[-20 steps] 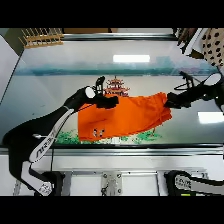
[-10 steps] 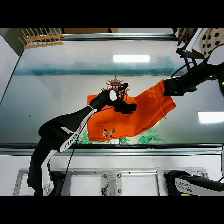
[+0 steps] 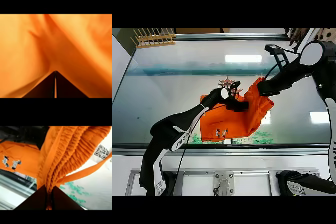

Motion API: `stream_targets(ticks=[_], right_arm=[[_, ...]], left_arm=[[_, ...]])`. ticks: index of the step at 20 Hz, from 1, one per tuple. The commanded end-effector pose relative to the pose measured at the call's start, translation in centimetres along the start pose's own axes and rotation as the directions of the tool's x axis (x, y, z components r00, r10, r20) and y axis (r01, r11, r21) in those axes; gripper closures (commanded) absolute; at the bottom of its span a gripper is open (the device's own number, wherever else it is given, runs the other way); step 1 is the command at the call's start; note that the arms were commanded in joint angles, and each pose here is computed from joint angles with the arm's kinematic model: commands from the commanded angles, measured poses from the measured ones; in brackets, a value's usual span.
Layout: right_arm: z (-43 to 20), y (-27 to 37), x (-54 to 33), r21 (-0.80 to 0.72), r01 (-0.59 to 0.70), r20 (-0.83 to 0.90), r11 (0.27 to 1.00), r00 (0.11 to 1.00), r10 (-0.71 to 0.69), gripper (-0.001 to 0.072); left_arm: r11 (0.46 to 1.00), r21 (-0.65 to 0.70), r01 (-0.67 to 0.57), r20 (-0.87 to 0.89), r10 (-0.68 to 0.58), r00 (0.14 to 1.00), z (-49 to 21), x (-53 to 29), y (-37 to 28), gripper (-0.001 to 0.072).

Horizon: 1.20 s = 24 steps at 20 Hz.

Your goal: Fold the clothes and pants, and hang the long-sleeved shirts on hangers.

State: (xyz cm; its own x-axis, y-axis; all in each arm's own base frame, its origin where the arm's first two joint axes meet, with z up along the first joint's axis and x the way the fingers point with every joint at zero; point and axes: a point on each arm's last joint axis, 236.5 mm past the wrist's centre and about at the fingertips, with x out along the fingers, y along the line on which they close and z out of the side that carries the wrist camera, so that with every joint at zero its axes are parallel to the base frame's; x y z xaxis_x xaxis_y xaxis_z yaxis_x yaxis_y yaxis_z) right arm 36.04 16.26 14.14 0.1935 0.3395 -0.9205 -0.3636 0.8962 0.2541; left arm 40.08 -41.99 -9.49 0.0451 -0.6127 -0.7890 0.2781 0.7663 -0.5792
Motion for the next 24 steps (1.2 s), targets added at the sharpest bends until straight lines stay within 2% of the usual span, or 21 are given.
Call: stream_targets(ticks=[1, 4, 9, 18, 19, 20, 21, 22, 24], right_arm=[[0.8, 2.6, 0.5, -0.062, -0.019, 0.032, 0.998, 0.999, 0.021, 0.0698], [1.3, 4.9, 1.1, -0.105, -0.049, 0.051, 0.993, 0.997, 0.054, 0.0698], [2.0, 9.2, 4.2, -0.18, -0.101, 0.043, 0.978, 0.993, 0.11, 0.0698], [1.3, 21.0, 17.0, -0.334, -0.248, -0.027, 0.909, 0.967, 0.254, 0.0691], [1.1, 22.1, 18.2, -0.344, -0.254, -0.027, 0.904, 0.965, 0.261, 0.0651], [0.8, 23.2, 19.3, -0.358, -0.261, -0.026, 0.897, 0.963, 0.27, 0.0403], [0.5, 24.4, 19.6, -0.384, -0.284, -0.027, 0.879, 0.955, 0.297, 0.0072], [0.4, 25.4, 19.2, -0.398, -0.315, -0.026, 0.862, 0.943, 0.333, 0.0004], [1.0, 24.8, 17.4, -0.422, -0.323, -0.017, 0.847, 0.937, 0.349, 0.0004]], left_arm=[[1.0, -0.02, -0.015, 0.056, 0.016, 0.998, 2.6, -4.1, 1.9, 0.0699], [0.998, -0.052, -0.016, 0.138, 0.023, 0.99, 5.5, -9.0, 3.6, 0.0699], [0.987, -0.08, -0.14, 0.249, 0.156, 0.956, 8.5, -18.7, 9.6, 0.0699], [0.962, -0.199, -0.187, 0.4, 0.254, 0.88, 9.1, -33.4, 15.6, 0.0699], [0.96, -0.206, -0.189, 0.408, 0.259, 0.876, 9.0, -34.2, 15.8, 0.0699], [0.959, -0.21, -0.19, 0.412, 0.262, 0.873, 8.9, -34.7, 15.9, 0.0699], [0.959, -0.211, -0.191, 0.419, 0.265, 0.868, 8.8, -35.3, 15.9, 0.0699], [0.959, -0.207, -0.192, 0.426, 0.265, 0.865, 8.8, -35.6, 15.6, 0.0699], [0.96, -0.194, -0.204, 0.448, 0.271, 0.852, 8.4, -36.6, 15.5, 0.0699]])
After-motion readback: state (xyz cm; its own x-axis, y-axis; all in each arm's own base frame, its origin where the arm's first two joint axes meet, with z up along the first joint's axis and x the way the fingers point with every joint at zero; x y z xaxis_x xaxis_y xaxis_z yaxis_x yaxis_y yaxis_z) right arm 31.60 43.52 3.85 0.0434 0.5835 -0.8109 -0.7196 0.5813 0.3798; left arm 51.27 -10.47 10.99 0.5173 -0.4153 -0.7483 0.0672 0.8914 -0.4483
